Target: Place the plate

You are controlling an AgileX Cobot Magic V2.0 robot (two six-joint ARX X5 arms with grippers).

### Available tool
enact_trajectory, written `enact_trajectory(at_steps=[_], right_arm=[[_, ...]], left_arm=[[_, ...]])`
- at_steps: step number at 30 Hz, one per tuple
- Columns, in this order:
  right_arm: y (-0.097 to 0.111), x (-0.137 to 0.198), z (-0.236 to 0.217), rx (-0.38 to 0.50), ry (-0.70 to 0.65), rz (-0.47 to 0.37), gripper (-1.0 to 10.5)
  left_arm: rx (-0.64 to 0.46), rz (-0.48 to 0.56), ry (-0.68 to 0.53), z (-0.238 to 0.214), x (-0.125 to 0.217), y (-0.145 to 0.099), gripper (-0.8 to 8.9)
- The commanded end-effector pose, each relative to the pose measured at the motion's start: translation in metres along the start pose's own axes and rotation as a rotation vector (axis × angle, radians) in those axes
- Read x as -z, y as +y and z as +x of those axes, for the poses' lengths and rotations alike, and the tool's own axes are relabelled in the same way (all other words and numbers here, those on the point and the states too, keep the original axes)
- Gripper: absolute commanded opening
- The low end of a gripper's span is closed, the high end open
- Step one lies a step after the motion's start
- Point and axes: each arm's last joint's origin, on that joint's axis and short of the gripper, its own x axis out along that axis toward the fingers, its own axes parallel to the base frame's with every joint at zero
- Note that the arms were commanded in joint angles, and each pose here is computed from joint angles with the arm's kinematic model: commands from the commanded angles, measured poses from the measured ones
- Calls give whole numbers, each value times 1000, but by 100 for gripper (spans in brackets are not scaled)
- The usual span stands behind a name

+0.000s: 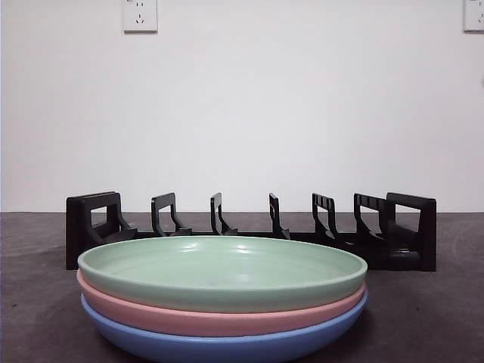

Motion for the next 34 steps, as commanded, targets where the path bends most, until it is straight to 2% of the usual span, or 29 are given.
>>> enact_trajectory(at_steps=[1, 9, 34], right_arm=[[1, 27, -21, 50, -89, 28, 23], [0, 68, -29, 143, -134, 76, 22], [-1, 66, -31, 155, -156, 71, 23]], left_arm=[[0, -1, 7, 2, 5, 1, 7], [0, -1, 7, 2, 5, 1, 7], [0, -1, 7, 2, 5, 1, 7]])
